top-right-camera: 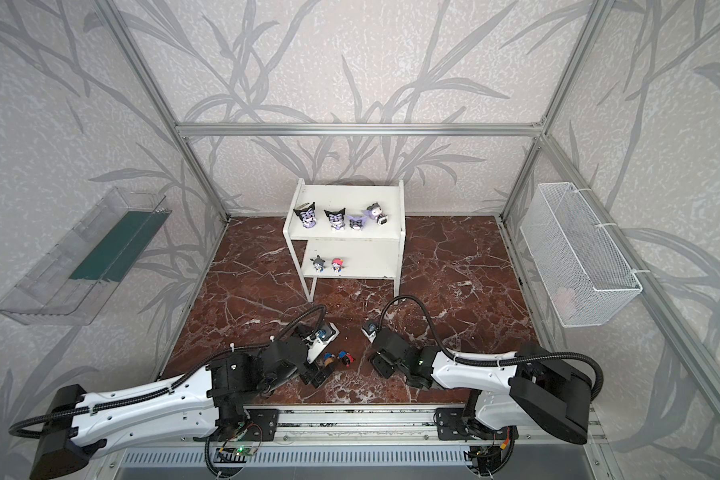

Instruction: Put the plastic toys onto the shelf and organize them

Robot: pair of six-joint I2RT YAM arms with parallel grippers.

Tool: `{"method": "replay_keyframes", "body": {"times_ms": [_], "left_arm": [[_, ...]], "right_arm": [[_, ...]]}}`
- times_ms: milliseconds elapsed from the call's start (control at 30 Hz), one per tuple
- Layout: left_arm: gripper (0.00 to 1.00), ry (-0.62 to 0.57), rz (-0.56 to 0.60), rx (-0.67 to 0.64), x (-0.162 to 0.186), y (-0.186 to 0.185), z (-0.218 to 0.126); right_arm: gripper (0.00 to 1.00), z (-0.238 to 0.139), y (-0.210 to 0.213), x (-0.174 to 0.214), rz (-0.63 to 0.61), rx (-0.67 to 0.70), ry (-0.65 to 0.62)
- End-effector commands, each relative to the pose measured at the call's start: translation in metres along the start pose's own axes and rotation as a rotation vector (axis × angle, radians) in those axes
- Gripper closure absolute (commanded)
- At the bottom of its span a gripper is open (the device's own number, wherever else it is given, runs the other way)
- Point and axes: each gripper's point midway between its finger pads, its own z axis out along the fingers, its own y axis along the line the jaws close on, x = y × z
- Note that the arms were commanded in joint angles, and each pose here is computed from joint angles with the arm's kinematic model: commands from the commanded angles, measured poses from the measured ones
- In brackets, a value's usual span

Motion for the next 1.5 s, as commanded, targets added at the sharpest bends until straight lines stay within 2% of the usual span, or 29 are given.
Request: {"method": "replay_keyframes", "body": {"times_ms": [0, 200, 467, 600, 800, 1200, 1467], "left_arm": [[0.05, -0.001, 0.068, 0.048, -0.010, -0.013, 0.011], [0.09, 0.151, 0.081, 0.059, 0.003, -0.022, 0.034], [0.15, 0.299, 0.046, 0.012, 0.022, -0.022, 0.053], [0.19, 0.352, 0.027, -0.015, 0.028, -0.021, 0.058], [0.20, 0.506, -0.011, -0.046, 0.042, -0.021, 0.057], [0.27, 0.601, -0.015, -0.124, 0.060, -0.017, 0.073], [0.40, 0.528, -0.002, -0.094, 0.044, -0.023, 0.086]], "right_arm": [[0.32, -0.012, -0.011, 0.001, 0.108, -0.002, -0.009], [0.25, -0.040, -0.030, -0.007, 0.163, 0.054, -0.060], [0.21, -0.064, -0.052, -0.012, 0.271, 0.053, -0.208], [0.20, -0.065, -0.057, -0.012, 0.302, 0.055, -0.214], [0.20, -0.063, -0.060, -0.011, 0.327, 0.058, -0.204], [0.20, -0.065, -0.063, -0.011, 0.339, 0.059, -0.216], [0.20, -0.066, -0.065, -0.010, 0.348, 0.067, -0.222]]}}
